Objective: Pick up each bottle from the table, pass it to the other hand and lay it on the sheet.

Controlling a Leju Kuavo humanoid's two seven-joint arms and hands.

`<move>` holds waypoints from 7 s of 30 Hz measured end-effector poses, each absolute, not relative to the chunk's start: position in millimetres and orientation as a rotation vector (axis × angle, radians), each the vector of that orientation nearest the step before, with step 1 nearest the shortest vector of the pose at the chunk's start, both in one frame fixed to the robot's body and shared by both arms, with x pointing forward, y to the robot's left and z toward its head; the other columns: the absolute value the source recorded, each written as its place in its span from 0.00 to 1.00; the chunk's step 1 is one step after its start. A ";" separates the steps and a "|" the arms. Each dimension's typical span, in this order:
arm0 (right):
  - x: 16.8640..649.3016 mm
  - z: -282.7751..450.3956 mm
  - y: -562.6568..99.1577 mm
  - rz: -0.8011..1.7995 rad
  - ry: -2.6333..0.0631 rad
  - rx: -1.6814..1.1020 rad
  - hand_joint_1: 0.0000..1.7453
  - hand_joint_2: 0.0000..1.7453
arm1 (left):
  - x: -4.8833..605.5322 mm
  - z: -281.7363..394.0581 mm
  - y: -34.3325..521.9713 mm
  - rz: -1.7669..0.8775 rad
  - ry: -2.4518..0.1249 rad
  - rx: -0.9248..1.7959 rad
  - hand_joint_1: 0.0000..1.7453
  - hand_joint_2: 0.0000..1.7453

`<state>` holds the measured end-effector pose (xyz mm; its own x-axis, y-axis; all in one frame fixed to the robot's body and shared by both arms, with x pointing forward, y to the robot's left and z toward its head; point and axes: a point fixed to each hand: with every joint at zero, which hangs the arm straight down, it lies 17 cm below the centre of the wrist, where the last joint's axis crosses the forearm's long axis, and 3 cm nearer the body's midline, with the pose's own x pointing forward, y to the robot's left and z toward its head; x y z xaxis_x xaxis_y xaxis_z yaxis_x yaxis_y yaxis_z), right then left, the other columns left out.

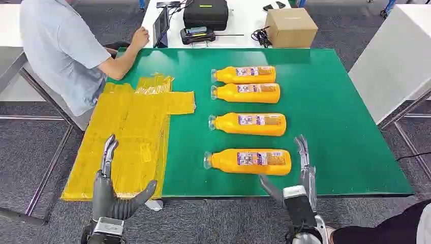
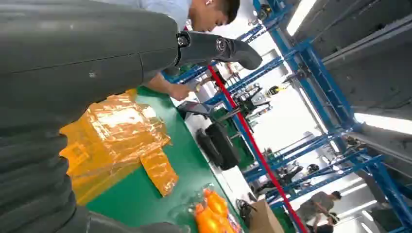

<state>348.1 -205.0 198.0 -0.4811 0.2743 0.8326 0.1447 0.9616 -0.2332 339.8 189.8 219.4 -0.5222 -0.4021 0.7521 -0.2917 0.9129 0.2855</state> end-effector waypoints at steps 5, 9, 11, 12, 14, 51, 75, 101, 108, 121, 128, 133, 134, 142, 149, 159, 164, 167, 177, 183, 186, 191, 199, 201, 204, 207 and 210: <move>347.7 197.5 -203.6 0.158 -2.079 -0.285 0.00 1.00 | 339.2 220.5 189.5 -0.154 -2.159 0.492 0.00 1.00; 350.1 194.1 -205.8 0.154 -2.052 -0.310 0.00 1.00 | 339.1 220.9 190.2 -0.154 -2.159 0.504 0.00 1.00; 351.1 193.0 -208.7 0.130 -2.041 -0.303 0.00 0.00 | 339.0 221.5 190.2 -0.152 -2.161 0.506 0.00 1.00; 351.6 192.0 -210.4 0.117 -2.034 -0.299 0.00 0.00 | 339.0 221.6 190.0 -0.152 -2.161 0.506 0.00 1.00; 353.2 188.3 -214.0 0.089 -2.010 -0.290 0.00 0.00 | 339.0 222.0 190.1 -0.139 -2.162 0.495 0.00 1.00; 429.8 91.8 -173.8 1.012 -1.654 -0.672 0.00 1.00 | 376.7 187.8 83.1 -0.171 -2.069 0.088 0.00 1.00; 441.2 14.3 -155.7 1.476 -1.383 -0.670 0.00 1.00 | 379.3 175.5 66.4 -0.204 -1.999 0.017 0.00 1.00; 459.1 -18.1 -214.7 1.708 -1.078 -0.692 0.00 1.00 | 376.9 177.1 64.0 -0.225 -1.971 0.024 0.00 1.00; 450.4 -20.2 -234.4 1.723 -1.050 -0.711 0.00 1.00 | 374.5 179.7 69.6 -0.216 -1.976 0.044 0.00 1.00; 420.5 -27.6 -243.4 1.550 -1.162 -0.485 1.00 1.00 | 372.4 182.7 67.2 -0.194 -2.003 0.013 0.00 1.00; 415.0 -26.8 -246.2 1.444 -1.220 -0.407 1.00 1.00 | 372.4 179.8 61.8 -0.199 -2.004 0.000 0.00 1.00; 414.9 -26.4 -249.0 1.394 -1.244 -0.416 1.00 1.00 | 372.5 179.3 59.5 -0.192 -2.006 -0.006 0.00 1.00; 415.1 -25.7 -248.5 1.383 -1.254 -0.415 1.00 1.00 | 372.6 179.3 59.4 -0.190 -2.007 -0.004 0.00 1.00; 416.0 -21.8 -247.1 1.312 -1.293 -0.404 1.00 1.00 | 372.5 181.0 60.2 -0.173 -2.019 -0.003 0.00 1.00; 416.2 -11.5 -234.4 1.212 -1.367 -0.342 1.00 1.00 | 374.8 181.7 71.6 -0.042 -2.013 -0.062 0.00 1.00; 409.1 42.3 -191.2 0.900 -1.583 -0.147 1.00 1.00 | 379.4 165.2 92.3 0.268 -1.900 -0.266 0.00 1.00; 405.5 69.4 -172.7 0.843 -1.680 -0.066 1.00 1.00 | 377.4 120.7 68.9 0.322 -1.684 -0.476 0.00 1.00; 407.7 79.7 -163.6 0.816 -1.713 -0.042 1.00 1.00 | 375.6 106.1 63.0 0.321 -1.644 -0.494 0.00 1.00; 404.5 96.3 -140.8 0.759 -1.774 0.081 1.00 1.00 | 372.4 108.4 51.4 0.362 -1.611 -0.655 0.00 1.00; 402.4 93.9 -120.2 0.827 -1.793 0.087 1.00 1.00 | 377.2 126.3 45.8 0.334 -1.661 -0.713 0.00 1.00; 394.6 90.7 -104.4 0.862 -1.799 0.119 1.00 1.00 | 377.8 134.4 40.6 0.314 -1.670 -0.759 0.00 1.00; 385.3 87.5 -84.0 0.900 -1.804 0.160 1.00 1.00 | 379.3 138.0 34.0 0.292 -1.667 -0.791 0.00 1.00; 378.9 84.5 -69.2 0.969 -1.820 0.156 1.00 1.00 | 383.1 136.9 30.1 0.265 -1.673 -0.789 0.00 1.00; 377.4 83.3 -66.8 0.975 -1.820 0.163 1.00 1.00 | 383.5 137.6 28.8 0.258 -1.676 -0.794 0.00 1.00; 375.5 81.1 -63.2 0.993 -1.817 0.168 1.00 1.00 | 383.3 137.1 26.8 0.255 -1.676 -0.801 0.00 1.00; 373.3 80.1 -59.1 1.008 -1.819 0.183 1.00 1.00 | 385.1 135.4 25.5 0.243 -1.676 -0.796 0.00 1.00; 371.0 80.3 -54.2 1.014 -1.820 0.212 1.00 1.00 | 386.0 135.8 24.4 0.243 -1.681 -0.801 0.00 1.00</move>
